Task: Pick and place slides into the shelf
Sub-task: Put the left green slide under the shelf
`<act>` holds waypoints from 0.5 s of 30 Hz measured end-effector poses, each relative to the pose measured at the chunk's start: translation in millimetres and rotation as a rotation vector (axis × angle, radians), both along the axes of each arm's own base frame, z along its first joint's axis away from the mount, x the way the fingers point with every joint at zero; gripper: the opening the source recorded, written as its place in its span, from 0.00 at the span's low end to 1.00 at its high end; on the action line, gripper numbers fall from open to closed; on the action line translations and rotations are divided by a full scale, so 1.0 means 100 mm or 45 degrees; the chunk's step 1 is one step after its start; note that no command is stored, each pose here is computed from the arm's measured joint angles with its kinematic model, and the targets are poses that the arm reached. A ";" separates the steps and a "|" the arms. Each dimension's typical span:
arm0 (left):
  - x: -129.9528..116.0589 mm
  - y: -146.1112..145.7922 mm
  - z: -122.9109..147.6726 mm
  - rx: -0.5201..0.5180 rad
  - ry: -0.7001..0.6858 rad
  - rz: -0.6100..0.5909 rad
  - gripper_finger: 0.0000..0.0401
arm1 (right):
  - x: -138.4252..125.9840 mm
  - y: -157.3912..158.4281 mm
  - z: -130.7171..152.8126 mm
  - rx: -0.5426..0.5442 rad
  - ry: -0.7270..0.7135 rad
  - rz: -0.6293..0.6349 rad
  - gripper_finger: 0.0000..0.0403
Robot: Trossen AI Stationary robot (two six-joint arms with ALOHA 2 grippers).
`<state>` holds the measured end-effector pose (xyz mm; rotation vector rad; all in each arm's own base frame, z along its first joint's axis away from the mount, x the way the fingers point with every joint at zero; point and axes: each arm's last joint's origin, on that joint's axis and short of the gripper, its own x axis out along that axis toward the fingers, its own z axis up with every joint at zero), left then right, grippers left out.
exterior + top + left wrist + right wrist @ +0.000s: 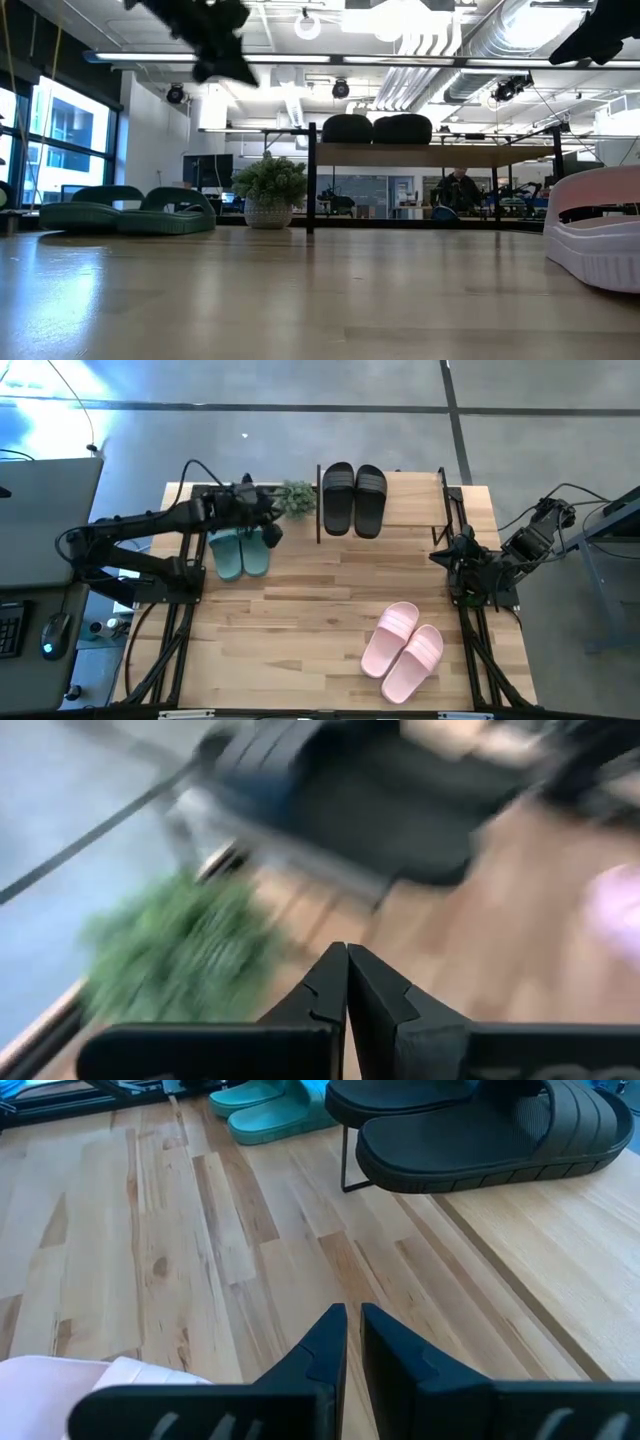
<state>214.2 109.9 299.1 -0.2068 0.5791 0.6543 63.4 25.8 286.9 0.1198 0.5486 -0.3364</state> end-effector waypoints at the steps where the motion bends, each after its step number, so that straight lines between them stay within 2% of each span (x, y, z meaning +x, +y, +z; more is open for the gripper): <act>1: -0.03 -0.03 -0.03 0.010 0.044 0.038 0.00 | 0.00 0.00 0.00 0.000 0.000 0.000 0.06; 5: -0.06 -0.22 -0.11 0.074 0.262 0.121 0.00 | 0.00 0.00 0.00 -0.001 0.000 -0.001 0.06; 11: -0.09 -0.51 -0.18 0.252 0.527 0.292 0.00 | 0.00 0.00 0.00 -0.007 -0.001 -0.005 0.06; 15: -0.16 -0.60 -0.31 0.213 0.679 0.360 0.00 | 0.00 0.00 0.00 -0.007 -0.002 -0.005 0.06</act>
